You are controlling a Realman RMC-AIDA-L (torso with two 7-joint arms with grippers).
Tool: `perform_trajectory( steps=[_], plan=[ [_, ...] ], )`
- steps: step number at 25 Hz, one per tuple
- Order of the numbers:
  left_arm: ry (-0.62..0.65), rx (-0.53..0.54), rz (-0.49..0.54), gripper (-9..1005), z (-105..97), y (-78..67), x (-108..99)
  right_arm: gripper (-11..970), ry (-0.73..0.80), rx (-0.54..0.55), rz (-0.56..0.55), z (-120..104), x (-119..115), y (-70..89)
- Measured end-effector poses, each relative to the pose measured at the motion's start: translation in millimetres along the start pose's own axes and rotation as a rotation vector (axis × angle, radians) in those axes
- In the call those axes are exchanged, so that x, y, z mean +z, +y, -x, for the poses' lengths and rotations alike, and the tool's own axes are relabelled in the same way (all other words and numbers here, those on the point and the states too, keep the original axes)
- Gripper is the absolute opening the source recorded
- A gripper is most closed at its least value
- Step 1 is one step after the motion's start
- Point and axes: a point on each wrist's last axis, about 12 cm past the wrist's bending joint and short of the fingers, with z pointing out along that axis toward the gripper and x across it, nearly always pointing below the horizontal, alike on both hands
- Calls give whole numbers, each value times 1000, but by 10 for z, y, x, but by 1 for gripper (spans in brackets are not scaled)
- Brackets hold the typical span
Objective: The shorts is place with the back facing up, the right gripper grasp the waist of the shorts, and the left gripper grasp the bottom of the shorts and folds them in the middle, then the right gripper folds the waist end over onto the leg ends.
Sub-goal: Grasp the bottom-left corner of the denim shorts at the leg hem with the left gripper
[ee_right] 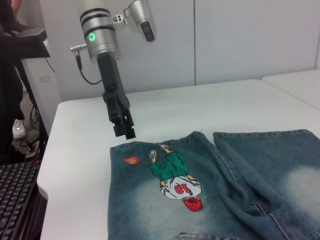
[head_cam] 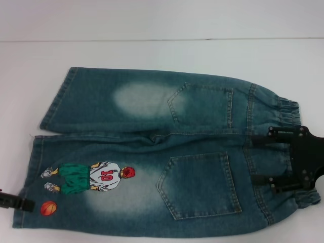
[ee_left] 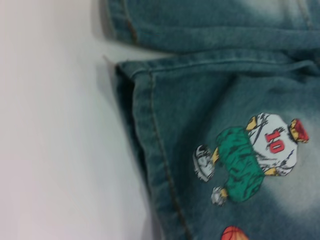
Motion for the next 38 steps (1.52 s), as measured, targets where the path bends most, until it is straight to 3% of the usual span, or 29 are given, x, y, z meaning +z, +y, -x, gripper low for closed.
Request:
perform_trajectory(
  steps=[9,38],
  plan=[
    [34,-10,30,932,-9,16,18,892,0,-2,2,9,5,-7],
    [57,1,-21,932,22,-33,133,891,1,-7,-4,24,17,-31]
  ],
)
